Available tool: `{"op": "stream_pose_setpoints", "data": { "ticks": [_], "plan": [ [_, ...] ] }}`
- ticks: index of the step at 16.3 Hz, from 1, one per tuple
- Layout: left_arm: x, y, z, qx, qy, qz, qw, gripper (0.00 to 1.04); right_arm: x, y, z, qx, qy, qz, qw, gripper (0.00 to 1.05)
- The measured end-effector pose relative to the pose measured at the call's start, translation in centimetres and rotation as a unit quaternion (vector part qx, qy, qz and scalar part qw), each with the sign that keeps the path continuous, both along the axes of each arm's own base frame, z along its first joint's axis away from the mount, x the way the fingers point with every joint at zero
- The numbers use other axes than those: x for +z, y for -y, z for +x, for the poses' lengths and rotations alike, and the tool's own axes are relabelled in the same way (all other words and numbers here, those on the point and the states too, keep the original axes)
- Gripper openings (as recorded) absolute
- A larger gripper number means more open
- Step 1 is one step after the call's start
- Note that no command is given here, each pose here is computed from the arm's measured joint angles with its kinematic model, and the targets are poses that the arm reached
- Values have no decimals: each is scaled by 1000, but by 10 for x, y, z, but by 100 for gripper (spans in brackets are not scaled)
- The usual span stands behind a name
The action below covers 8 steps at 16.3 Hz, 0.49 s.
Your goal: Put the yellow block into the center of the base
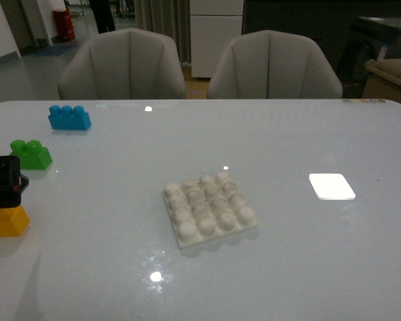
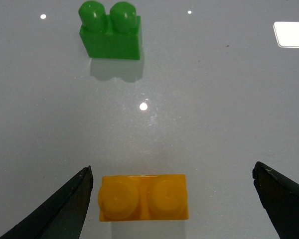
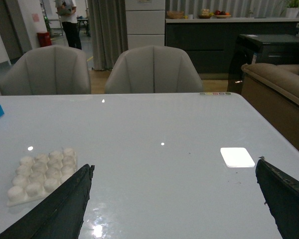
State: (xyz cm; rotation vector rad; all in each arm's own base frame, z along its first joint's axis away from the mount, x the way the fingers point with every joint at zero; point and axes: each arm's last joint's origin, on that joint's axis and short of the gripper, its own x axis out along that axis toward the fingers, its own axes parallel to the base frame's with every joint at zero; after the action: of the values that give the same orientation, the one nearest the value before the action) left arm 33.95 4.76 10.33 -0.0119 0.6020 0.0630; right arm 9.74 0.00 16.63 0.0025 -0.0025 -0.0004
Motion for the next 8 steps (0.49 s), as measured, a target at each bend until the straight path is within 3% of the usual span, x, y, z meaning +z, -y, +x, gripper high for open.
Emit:
{"op": "stream_pose_setpoints", "data": {
  "ticks": [8],
  "plan": [
    [-9, -23, 5, 27, -16, -21, 999, 98, 0, 0, 0, 0, 0, 0, 1000, 98]
  ]
}}
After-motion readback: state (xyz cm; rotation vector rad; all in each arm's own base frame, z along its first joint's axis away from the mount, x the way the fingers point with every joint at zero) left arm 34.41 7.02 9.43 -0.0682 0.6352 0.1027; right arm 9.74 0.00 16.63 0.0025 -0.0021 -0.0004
